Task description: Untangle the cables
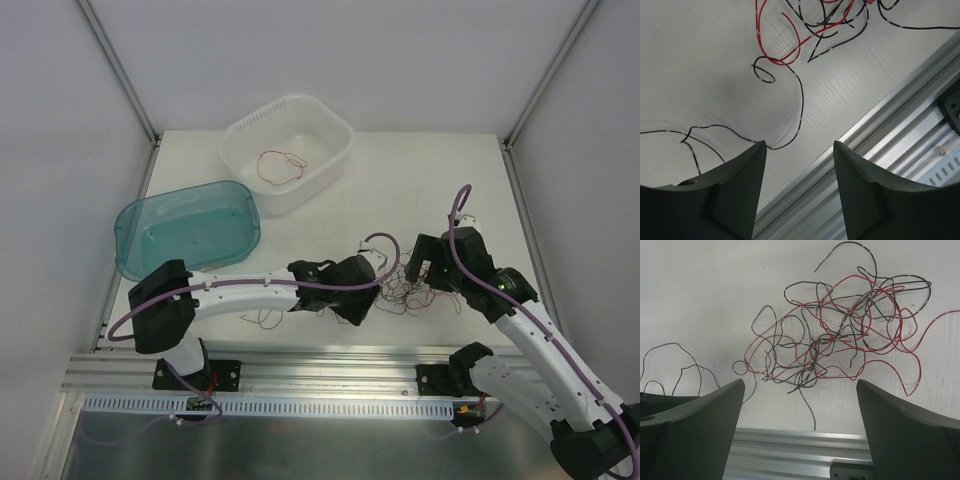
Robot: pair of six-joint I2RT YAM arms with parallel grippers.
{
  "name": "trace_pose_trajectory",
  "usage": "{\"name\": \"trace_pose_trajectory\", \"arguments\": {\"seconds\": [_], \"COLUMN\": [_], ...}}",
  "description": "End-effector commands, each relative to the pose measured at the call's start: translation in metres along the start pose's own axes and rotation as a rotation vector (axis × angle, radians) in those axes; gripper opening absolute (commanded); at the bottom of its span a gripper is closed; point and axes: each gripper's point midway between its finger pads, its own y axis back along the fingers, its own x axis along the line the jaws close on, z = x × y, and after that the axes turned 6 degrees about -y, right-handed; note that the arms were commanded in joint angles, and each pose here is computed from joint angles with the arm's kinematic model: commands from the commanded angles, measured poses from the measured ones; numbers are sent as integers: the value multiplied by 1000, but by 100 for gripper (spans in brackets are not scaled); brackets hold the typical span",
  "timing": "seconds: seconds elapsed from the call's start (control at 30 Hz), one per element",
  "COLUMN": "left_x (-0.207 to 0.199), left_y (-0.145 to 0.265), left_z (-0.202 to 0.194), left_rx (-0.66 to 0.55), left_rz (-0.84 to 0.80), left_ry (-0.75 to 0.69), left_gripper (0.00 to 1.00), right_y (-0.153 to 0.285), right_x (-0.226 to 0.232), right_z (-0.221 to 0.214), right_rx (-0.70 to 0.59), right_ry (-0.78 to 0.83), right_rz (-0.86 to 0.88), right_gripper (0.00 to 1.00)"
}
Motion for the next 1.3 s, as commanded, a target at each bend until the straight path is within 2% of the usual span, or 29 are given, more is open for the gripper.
{"name": "trace_pose_trajectory", "arguments": {"seconds": [0.0,0.27,0.33,0.47,0.53,0.7,0.73,0.77,0.83,1.0,1.27], "left_x": [-7,-16,-15,-14,-13,-18,-18,-18,-16,-17,-40], "left_y": [-13,-55,-59,-68,-70,-76,-77,-78,-78,-64,-27], "left_z": [28,8,2,-8,-10,-14,-14,-15,-14,-6,6], "left_rx": [-82,13,30,63,70,92,92,97,91,58,5], "left_rz": [33,4,4,9,13,-10,-10,-8,0,-8,-157], "left_ry": [-25,-88,-82,-78,-78,-75,-75,-75,-74,-66,-66], "left_gripper": [56,43,36,32,27,24,20,12,1,0,0], "right_y": [3,5,5,3,0,-10,-12,-15,-21,-39,-71], "right_x": [-9,-15,-14,-12,-9,-3,0,1,5,10,17], "right_z": [0,-6,-6,-8,-11,-19,-20,-23,-29,-44,-55], "right_rx": [-25,-31,-32,-22,-10,24,29,39,63,105,128], "right_ry": [-20,-33,-33,-37,-46,-70,-75,-87,-102,-172,-268], "right_rz": [-35,-33,-31,-22,-10,14,26,29,48,60,50], "right_gripper": [99,100,100,99,100,100,99,100,100,99,95]}}
